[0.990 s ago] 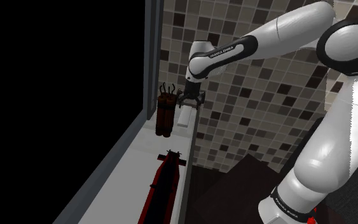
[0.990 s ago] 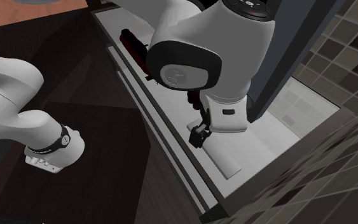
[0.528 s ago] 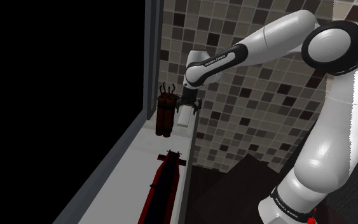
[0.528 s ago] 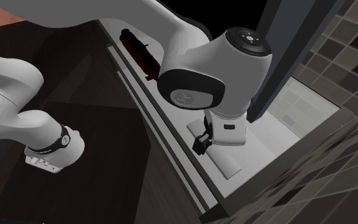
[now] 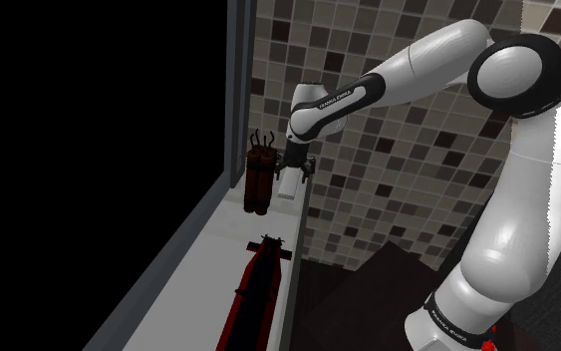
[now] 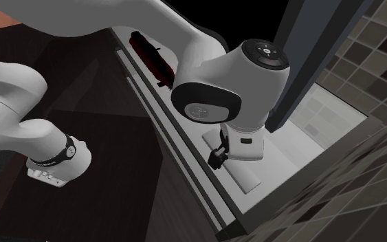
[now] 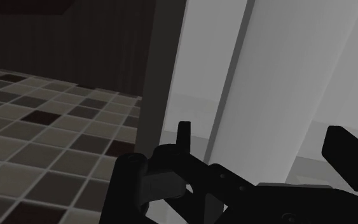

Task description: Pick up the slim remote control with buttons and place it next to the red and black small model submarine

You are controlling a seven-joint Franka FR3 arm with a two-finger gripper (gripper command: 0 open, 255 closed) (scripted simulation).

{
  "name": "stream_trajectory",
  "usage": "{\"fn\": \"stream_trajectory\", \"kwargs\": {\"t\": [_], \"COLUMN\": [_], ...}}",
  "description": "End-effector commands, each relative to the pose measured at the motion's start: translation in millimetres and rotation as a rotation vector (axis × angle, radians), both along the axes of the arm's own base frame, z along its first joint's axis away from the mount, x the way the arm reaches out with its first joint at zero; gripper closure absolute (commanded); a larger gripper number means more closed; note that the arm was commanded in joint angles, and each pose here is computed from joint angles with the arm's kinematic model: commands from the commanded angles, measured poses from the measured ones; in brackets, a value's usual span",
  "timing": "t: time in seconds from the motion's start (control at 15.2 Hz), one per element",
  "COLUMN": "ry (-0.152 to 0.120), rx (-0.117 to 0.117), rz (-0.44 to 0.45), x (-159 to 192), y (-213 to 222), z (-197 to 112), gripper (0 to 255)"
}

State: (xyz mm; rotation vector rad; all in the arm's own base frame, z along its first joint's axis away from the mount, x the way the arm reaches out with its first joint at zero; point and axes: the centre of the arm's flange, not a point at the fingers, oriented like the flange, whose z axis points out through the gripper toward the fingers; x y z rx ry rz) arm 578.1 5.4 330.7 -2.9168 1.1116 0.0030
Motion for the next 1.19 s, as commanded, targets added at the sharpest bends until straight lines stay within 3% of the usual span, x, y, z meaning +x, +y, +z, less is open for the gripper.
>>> {"fn": "stream_trajectory", "kwargs": {"t": [0.0,0.07,0.66,1.12], "ry": [0.000,0.000,0.000,0.000], "rx": [0.000,0.000,0.000,0.000], "rz": [0.000,0.000,0.000,0.000], "x": [0,0,0,0], "y": [0,0,0,0], "z": [0,0,0,37], "gripper": [0,255,255,255]}}
